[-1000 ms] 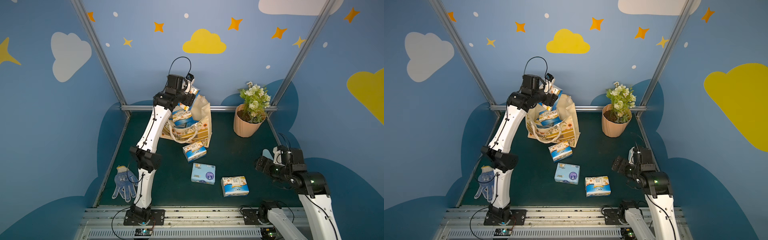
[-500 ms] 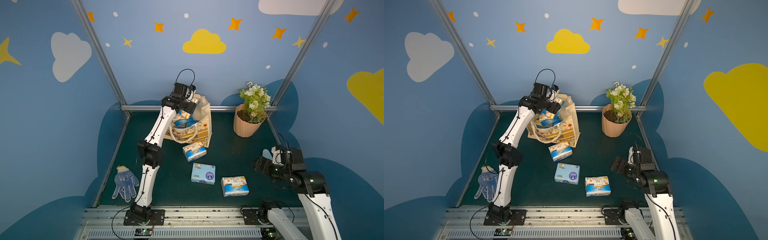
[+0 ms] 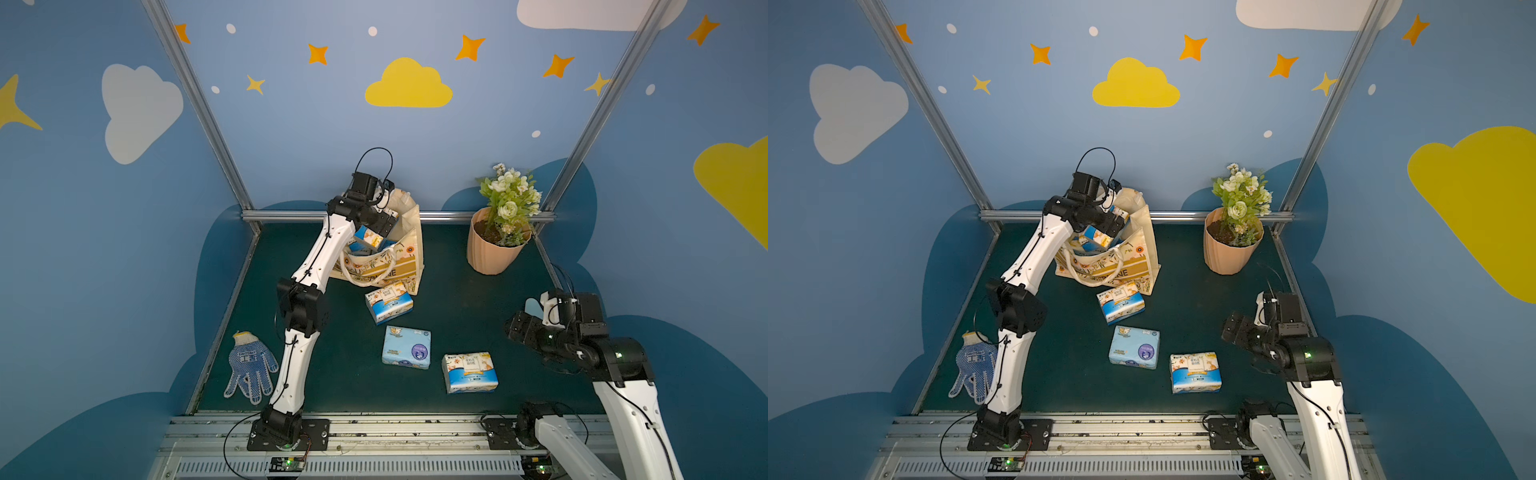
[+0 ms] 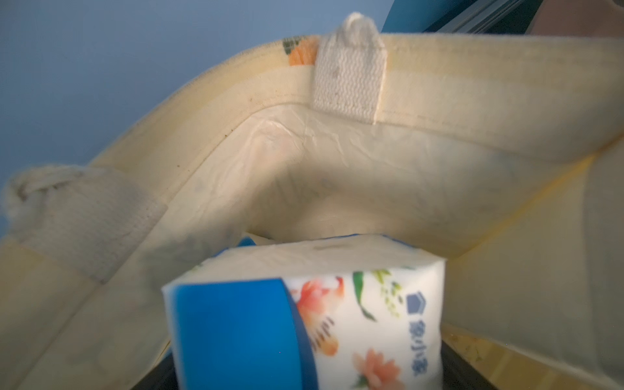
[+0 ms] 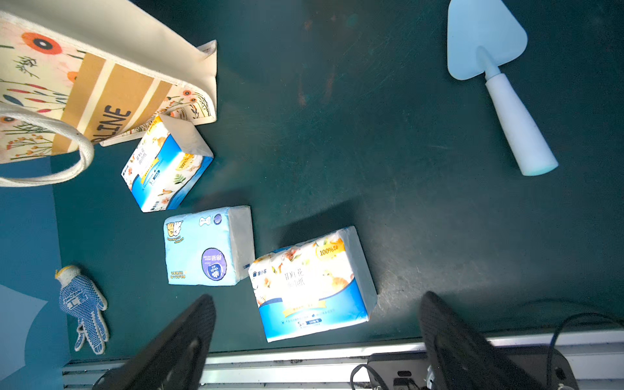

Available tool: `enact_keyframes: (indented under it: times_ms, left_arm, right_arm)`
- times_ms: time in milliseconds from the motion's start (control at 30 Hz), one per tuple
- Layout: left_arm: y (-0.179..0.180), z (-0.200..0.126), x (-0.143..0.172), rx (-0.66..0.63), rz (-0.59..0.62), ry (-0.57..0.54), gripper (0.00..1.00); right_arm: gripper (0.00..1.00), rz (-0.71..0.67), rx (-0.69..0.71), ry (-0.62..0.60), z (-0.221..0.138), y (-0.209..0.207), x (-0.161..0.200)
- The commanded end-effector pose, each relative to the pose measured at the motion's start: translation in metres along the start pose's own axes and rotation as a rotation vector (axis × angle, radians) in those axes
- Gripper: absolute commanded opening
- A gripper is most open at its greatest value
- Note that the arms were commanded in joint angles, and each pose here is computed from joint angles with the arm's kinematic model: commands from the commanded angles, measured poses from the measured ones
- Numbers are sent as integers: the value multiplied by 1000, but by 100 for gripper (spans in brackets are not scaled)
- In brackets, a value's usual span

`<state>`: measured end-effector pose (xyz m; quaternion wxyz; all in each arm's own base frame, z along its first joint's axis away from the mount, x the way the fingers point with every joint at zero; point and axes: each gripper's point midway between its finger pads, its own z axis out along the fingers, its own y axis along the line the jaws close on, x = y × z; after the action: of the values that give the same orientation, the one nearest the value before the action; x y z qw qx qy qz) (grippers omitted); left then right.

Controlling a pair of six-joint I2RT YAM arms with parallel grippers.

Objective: Put tissues into the canvas bag
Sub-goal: Place the pack of facial tissues in the canvas bag.

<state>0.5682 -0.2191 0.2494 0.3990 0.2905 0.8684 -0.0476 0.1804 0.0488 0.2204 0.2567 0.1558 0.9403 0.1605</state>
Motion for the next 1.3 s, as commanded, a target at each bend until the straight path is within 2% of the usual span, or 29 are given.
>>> enact_keyframes:
  times_ms: [0,400,800,967,1100,1267]
  left_arm:
    - [1,-28,-20,1,12,-63,100]
    - [-5,-77,-40,29,-4,-127,100]
    - [-18,-155,-65,76,-28,-237,100]
    - [-12,-186,-43,23,-78,-167,100]
    - [-20,-207,-4,22,-92,-79,100]
    - [-50,-243,41,97,-95,-137,100]
  right_arm:
    - [95,-9,2,2,1,-1,3]
    - [95,-35,-24,-7,-1,4,1]
    - [95,-116,-85,-31,-8,24,-5]
    - [95,-235,-205,-7,-6,61,0]
    - [95,-402,-191,31,2,84,10]
    - [95,-626,-223,83,21,116,37]
